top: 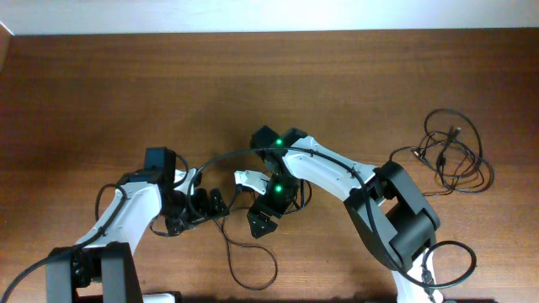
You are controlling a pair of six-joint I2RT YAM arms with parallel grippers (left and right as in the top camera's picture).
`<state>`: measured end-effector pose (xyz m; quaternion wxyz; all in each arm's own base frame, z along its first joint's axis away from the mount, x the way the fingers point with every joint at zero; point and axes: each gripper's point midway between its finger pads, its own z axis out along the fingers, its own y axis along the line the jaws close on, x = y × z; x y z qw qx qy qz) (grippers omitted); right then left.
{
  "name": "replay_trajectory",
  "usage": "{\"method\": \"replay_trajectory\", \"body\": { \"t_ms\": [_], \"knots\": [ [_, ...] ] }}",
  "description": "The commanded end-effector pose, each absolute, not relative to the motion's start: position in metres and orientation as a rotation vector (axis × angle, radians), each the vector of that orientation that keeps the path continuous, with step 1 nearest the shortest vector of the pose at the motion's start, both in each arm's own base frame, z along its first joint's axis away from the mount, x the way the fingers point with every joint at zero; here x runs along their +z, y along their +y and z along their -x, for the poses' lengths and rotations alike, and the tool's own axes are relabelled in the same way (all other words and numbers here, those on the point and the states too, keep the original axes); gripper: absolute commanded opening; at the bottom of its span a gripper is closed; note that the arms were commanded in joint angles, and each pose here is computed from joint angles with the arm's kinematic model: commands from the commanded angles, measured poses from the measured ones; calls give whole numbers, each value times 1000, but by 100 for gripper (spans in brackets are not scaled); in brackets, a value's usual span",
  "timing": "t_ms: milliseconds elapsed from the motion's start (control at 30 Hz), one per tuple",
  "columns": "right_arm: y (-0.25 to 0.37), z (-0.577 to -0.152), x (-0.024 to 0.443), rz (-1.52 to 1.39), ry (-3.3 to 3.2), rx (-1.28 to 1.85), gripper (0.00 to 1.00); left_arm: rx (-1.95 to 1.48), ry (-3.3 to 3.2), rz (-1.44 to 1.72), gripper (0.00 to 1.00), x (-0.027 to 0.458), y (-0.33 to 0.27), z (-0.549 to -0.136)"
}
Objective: Untangle cables
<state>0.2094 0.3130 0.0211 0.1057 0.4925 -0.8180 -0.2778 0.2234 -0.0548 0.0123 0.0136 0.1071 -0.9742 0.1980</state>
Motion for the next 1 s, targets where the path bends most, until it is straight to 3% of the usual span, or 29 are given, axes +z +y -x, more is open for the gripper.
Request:
{"method": "replay_trajectory", "body": {
  "t_ms": [0,33,133,267,600,900,967],
  "knots": [
    [303,-204,4,-1462,-2391,-736,99,570,-3039,-274,99,19,-50,-225],
    [303,-204,4,-1462,-2391,-737,99,542,-3062,-51,99,28,-49,-226],
    [303,-204,4,-1462,-2391,-737,99,463,-3026,-142,99,36,-41,-222],
    [303,-204,4,-1461,-2391,-736,99,237,-2881,-246,99,10,-30,-201],
    [303,-204,4,-1461,-2391,-736,99,69,-2669,-175,99,-25,-31,-195],
    [304,-203,4,-1375,-2426,-721,99,133,-2958,-360,99,-48,-39,-268],
    [305,-202,4,-1367,-2427,-716,97,288,-3052,-363,99,-48,-54,-297]
  ]
}}
